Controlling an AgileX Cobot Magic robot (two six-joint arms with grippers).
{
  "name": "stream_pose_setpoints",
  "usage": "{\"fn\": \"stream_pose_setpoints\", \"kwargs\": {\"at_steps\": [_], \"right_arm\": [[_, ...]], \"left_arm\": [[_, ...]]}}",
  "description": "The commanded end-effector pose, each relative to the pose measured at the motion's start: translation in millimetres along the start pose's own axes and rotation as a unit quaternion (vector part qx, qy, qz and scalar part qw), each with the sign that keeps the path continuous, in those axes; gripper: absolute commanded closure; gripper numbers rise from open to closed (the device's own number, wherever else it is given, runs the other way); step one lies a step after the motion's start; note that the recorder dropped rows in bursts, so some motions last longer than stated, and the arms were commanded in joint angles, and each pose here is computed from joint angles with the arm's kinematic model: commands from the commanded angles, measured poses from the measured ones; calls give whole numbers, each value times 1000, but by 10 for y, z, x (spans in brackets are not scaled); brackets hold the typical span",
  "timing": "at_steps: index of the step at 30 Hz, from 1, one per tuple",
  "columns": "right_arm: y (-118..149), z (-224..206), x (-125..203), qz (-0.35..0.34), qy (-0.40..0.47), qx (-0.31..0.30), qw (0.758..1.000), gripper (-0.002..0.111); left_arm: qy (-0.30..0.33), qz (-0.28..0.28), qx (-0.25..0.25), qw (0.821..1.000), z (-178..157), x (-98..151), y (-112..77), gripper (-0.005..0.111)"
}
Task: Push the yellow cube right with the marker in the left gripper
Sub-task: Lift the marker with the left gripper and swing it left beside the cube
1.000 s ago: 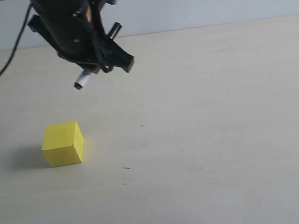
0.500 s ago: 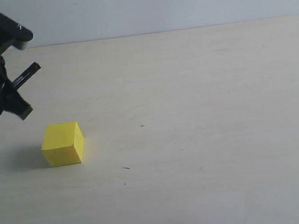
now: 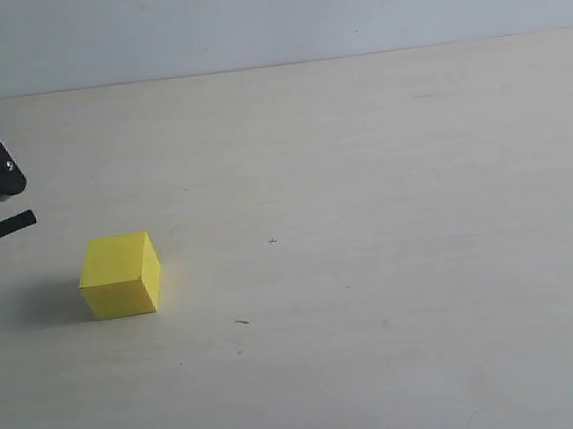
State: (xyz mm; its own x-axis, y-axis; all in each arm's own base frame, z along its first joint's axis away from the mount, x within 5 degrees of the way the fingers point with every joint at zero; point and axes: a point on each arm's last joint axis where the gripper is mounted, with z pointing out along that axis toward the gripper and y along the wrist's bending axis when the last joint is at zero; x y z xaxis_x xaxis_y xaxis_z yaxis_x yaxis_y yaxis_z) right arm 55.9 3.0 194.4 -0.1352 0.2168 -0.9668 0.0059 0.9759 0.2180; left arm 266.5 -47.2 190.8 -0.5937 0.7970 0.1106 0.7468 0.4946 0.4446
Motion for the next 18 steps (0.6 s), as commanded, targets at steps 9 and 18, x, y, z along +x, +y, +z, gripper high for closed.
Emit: {"fn": "stream_pose_setpoints", "kwargs": {"at_steps": [9, 18], "right_arm": [[-4, 3, 8, -5, -1, 1, 1000, 108], [-4, 3, 8, -5, -1, 1, 1000, 108]], "left_arm": [[-70, 217, 69, 971, 364, 6, -48, 107], [-117, 200, 87, 969, 494, 199, 114, 107]]}}
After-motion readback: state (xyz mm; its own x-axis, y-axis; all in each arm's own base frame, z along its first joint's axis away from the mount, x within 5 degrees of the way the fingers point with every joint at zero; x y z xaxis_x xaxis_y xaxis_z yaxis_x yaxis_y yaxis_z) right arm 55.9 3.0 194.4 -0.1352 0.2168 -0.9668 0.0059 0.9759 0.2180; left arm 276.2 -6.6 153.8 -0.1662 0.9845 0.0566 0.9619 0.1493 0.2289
